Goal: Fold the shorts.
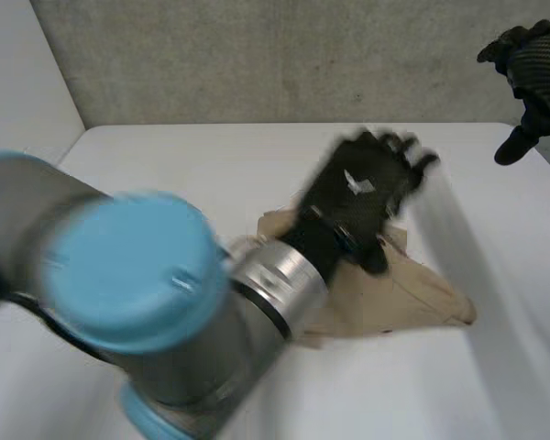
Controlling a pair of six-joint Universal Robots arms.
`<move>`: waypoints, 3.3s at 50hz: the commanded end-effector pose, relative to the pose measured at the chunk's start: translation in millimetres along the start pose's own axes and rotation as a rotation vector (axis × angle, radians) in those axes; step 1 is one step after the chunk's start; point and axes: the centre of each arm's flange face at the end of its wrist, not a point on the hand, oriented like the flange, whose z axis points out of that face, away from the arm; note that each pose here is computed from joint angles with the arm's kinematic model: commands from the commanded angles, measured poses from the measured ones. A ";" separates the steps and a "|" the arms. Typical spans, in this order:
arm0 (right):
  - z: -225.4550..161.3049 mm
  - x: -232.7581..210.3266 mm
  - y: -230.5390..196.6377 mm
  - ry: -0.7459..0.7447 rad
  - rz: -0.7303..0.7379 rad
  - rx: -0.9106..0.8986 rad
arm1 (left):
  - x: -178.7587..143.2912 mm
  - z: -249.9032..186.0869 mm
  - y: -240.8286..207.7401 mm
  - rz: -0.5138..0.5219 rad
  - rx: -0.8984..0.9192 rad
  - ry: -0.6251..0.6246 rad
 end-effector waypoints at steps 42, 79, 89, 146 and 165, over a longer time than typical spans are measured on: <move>-36.1 -75.7 145.2 -0.301 0.340 -0.496 | -144.9 40.4 146.8 -0.201 -0.413 -0.065; -40.4 -2.6 -49.7 -0.127 0.045 0.111 | -161.6 -16.4 -49.4 -0.009 -0.054 -0.278; -10.8 -28.8 -32.6 -0.339 -0.053 -0.146 | -135.9 -62.4 -59.9 -0.033 -0.112 -0.282; 7.8 -157.8 97.9 -0.345 -0.194 -0.084 | -96.8 -77.3 109.9 0.078 -0.271 -0.401; -40.8 -159.0 111.1 -0.410 -0.091 -0.227 | -103.7 -99.6 21.7 -0.067 -0.226 -0.397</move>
